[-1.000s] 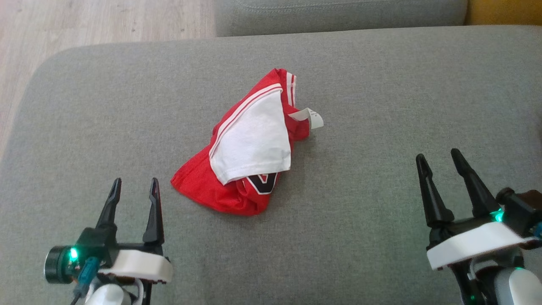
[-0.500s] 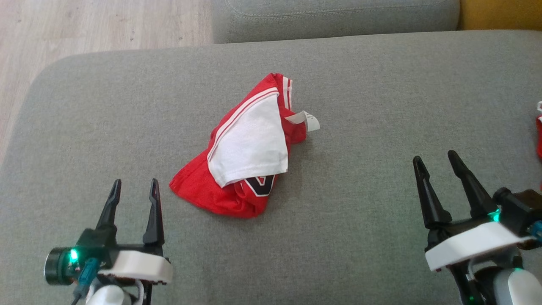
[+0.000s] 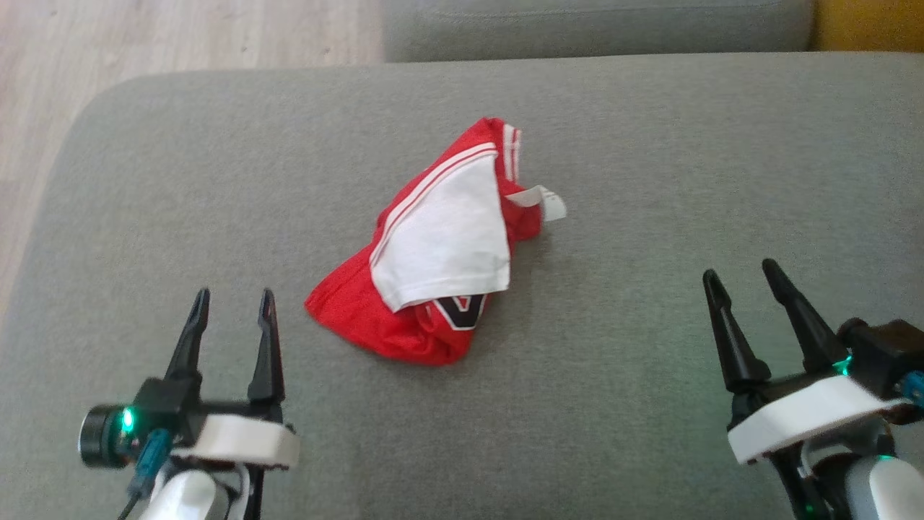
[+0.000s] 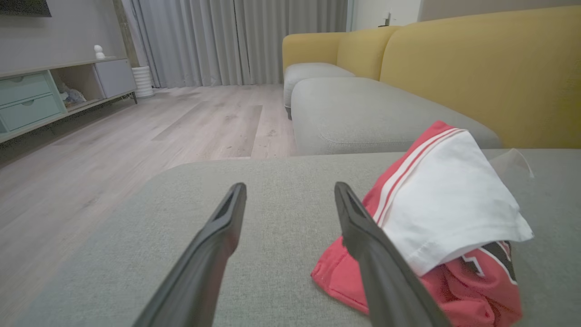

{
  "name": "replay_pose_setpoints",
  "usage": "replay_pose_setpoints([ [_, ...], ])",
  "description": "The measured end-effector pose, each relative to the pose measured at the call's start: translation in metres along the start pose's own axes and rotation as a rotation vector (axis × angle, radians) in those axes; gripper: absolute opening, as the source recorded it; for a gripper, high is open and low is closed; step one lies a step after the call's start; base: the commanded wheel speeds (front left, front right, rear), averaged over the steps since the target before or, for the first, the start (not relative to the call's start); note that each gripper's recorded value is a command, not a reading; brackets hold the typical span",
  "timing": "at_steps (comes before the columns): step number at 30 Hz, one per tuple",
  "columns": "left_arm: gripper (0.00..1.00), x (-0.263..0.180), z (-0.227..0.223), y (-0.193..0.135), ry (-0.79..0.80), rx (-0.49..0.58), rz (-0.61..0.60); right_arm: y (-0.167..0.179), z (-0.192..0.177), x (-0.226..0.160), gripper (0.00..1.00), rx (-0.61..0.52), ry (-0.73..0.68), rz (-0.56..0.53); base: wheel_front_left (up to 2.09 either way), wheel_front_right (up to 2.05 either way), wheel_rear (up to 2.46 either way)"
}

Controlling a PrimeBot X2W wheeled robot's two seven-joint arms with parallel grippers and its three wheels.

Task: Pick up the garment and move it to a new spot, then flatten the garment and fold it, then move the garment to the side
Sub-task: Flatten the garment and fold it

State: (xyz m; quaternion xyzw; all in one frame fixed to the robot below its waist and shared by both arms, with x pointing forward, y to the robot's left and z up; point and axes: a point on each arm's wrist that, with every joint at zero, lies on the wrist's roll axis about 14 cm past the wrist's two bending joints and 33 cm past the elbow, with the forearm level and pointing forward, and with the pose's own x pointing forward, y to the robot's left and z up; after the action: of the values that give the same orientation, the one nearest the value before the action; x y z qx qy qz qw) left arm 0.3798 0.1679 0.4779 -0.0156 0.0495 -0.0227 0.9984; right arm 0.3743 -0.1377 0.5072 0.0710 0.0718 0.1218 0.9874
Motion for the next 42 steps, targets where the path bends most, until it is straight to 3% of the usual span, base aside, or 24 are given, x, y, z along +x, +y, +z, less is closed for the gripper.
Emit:
replay_pose_setpoints([
  [5, 1.00, 0.005, 0.013, 0.006, -0.049, -0.002, 0.029, 0.012, -0.036, 0.017, 1.00, -0.043, 0.159, 0.090, 0.00, 0.00, 0.00],
  [15, 1.00, -0.002, 0.006, 0.029, -0.049, -0.040, 0.142, 0.090, -0.090, 0.063, 1.00, -0.023, 0.385, 0.401, 0.00, 0.00, 0.00],
  [25, 1.00, -0.004, -0.003, 0.042, -0.027, -0.046, 0.197, 0.127, -0.116, 0.081, 1.00, -0.002, 0.492, 0.538, 0.00, 0.00, 0.00],
  [26, 1.00, -0.004, -0.003, 0.043, -0.030, -0.049, 0.200, 0.129, -0.116, 0.081, 0.36, -0.003, 0.494, 0.546, 0.00, 0.00, 0.00],
  [27, 1.00, -0.005, -0.003, 0.043, -0.030, -0.052, 0.201, 0.131, -0.115, 0.082, 0.00, -0.004, 0.492, 0.553, 0.00, 0.00, 0.00],
  [33, 1.00, -0.005, 0.000, 0.041, -0.042, -0.064, 0.196, 0.135, -0.100, 0.081, 0.00, -0.015, 0.439, 0.581, 0.00, 0.00, 0.00],
  [37, 1.00, -0.003, 0.004, 0.043, -0.056, -0.057, 0.199, 0.136, -0.064, 0.085, 0.00, -0.022, 0.312, 0.587, 0.00, 0.00, 0.00],
  [42, 1.00, 0.005, 0.008, 0.032, -0.072, -0.054, 0.163, 0.089, -0.006, 0.099, 0.00, -0.037, 0.134, 0.435, 0.00, 0.00, 0.00],
])
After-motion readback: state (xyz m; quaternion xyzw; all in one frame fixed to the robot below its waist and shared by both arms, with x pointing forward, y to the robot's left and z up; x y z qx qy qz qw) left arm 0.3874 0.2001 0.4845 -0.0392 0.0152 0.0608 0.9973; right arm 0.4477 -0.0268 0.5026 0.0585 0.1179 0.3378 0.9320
